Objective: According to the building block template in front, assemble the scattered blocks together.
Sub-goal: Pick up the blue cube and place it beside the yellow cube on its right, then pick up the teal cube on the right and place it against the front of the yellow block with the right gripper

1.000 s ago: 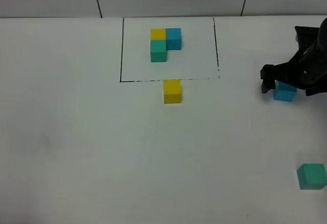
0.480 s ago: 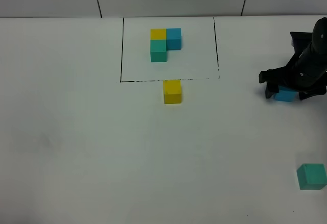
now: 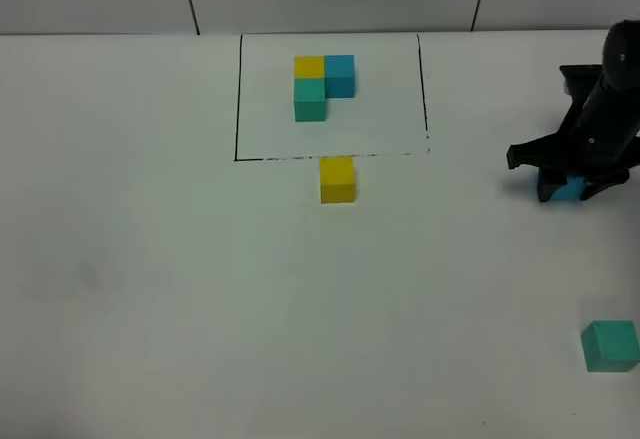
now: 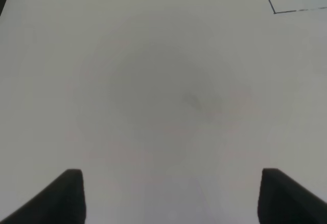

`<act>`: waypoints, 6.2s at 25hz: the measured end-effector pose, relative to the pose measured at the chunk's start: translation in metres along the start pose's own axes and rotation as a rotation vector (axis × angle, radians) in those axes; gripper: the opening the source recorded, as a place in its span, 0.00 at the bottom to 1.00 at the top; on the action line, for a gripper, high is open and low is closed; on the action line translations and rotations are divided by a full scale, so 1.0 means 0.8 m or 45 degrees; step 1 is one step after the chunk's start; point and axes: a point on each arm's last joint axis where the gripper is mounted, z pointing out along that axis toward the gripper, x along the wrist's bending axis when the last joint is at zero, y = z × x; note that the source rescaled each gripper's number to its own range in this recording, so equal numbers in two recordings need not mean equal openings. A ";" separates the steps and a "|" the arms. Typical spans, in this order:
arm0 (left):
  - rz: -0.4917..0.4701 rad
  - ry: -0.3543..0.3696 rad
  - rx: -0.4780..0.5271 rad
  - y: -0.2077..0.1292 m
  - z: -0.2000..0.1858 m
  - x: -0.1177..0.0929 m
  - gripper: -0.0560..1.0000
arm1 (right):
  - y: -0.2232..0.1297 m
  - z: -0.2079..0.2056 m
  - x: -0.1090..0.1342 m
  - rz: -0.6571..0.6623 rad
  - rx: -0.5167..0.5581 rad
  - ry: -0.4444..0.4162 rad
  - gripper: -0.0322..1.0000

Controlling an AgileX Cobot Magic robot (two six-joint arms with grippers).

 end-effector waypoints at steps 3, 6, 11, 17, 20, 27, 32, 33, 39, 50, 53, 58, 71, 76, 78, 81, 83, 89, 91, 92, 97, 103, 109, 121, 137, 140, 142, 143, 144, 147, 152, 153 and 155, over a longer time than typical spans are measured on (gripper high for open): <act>0.000 0.000 0.000 0.000 0.000 0.000 0.64 | 0.011 -0.021 0.039 -0.437 0.035 -0.065 0.04; 0.000 0.000 0.000 0.000 0.000 0.000 0.64 | 0.013 -0.035 0.087 -0.999 0.073 -0.147 0.04; 0.000 0.000 0.000 0.000 0.000 0.000 0.64 | 0.016 -0.046 0.145 -1.581 0.024 -0.154 0.04; 0.000 0.000 0.000 0.000 0.000 0.000 0.64 | 0.028 -0.041 0.179 -1.830 -0.036 0.027 0.04; 0.000 0.000 0.000 0.000 0.000 0.000 0.64 | 0.038 -0.036 0.187 -1.856 -0.059 0.067 0.04; 0.000 0.000 0.000 0.000 0.000 0.000 0.64 | 0.047 -0.023 0.194 -1.866 -0.062 0.111 0.04; 0.000 0.000 0.000 0.000 0.000 0.000 0.64 | 0.047 -0.016 0.199 -1.854 -0.081 0.154 0.04; 0.000 0.000 0.000 0.000 0.000 0.000 0.64 | 0.048 -0.016 0.199 -1.854 -0.087 0.156 0.04; 0.000 0.000 0.000 0.000 0.000 0.000 0.64 | 0.054 -0.008 0.204 -1.835 -0.115 0.179 0.04; 0.000 0.000 0.000 0.000 0.000 0.000 0.64 | 0.057 0.016 0.215 -1.836 -0.088 0.180 0.04; 0.000 0.000 0.000 0.000 0.000 0.000 0.64 | 0.058 0.015 0.221 -1.847 -0.109 0.169 0.04; 0.000 0.000 0.000 0.000 0.000 0.000 0.64 | 0.058 0.015 0.223 -1.857 -0.115 0.162 0.04; 0.000 0.000 0.000 0.000 0.000 0.000 0.64 | 0.057 0.019 0.224 -1.859 -0.104 0.163 0.04; 0.000 0.000 0.000 0.000 0.000 0.000 0.64 | 0.057 0.019 0.226 -1.862 -0.109 0.161 0.04; 0.000 0.000 0.000 0.000 0.000 0.000 0.64 | 0.057 0.019 0.229 -1.867 -0.117 0.158 0.04; 0.000 0.000 0.000 0.000 0.000 0.000 0.64 | 0.057 0.019 0.231 -1.861 -0.132 0.166 0.04; 0.000 0.000 0.000 0.000 0.000 0.000 0.64 | 0.057 0.019 0.231 -1.853 -0.130 0.169 0.04; 0.000 0.000 0.000 0.000 0.000 0.000 0.64 | 0.057 0.020 0.231 -1.831 -0.129 0.171 0.04; 0.000 0.000 0.000 0.000 0.000 0.000 0.64 | 0.057 0.020 0.231 -1.833 -0.127 0.167 0.04; 0.000 0.000 0.000 0.000 0.000 0.000 0.64 | 0.057 0.020 0.231 -1.835 -0.126 0.164 0.04; 0.000 0.000 0.000 0.000 0.000 0.000 0.64 | 0.057 0.019 0.230 -1.859 -0.127 0.160 0.04; 0.000 0.000 0.000 0.000 0.000 0.000 0.64 | 0.057 0.020 0.230 -1.876 -0.122 0.151 0.04; 0.000 0.000 0.000 0.000 0.000 0.000 0.64 | 0.057 0.020 0.229 -1.889 -0.117 0.144 0.04; 0.000 0.000 0.000 0.000 0.000 0.000 0.64 | 0.057 0.020 0.228 -1.978 -0.115 0.131 0.17; 0.000 0.000 0.000 0.000 0.000 0.000 0.64 | 0.039 -0.052 0.161 -1.165 -0.072 0.135 0.93; 0.000 0.000 0.000 0.000 0.000 0.000 0.64 | 0.000 -0.050 0.130 -0.891 -0.056 0.127 0.90; 0.000 0.000 0.000 0.000 0.000 0.000 0.64 | -0.027 -0.060 0.110 -0.691 -0.122 0.112 0.89; 0.000 0.000 0.000 0.000 0.000 0.000 0.64 | -0.044 -0.060 0.099 -0.591 -0.127 0.108 0.89; 0.000 0.000 0.000 0.000 0.000 0.000 0.64 | -0.056 -0.067 0.088 -0.504 -0.169 0.103 0.89; 0.000 0.000 0.000 0.000 0.000 0.000 0.64 | -0.102 -0.070 0.059 -0.273 -0.168 0.096 0.88; 0.000 0.000 0.000 0.000 0.000 0.000 0.64 | -0.155 -0.073 0.033 -0.036 -0.112 0.091 0.88; 0.000 0.000 0.000 0.000 0.000 0.000 0.64 | -0.162 -0.074 0.030 -0.011 -0.106 0.089 0.88; 0.000 0.000 0.000 0.000 0.000 0.000 0.64 | -0.174 -0.076 0.024 0.020 -0.100 0.086 0.88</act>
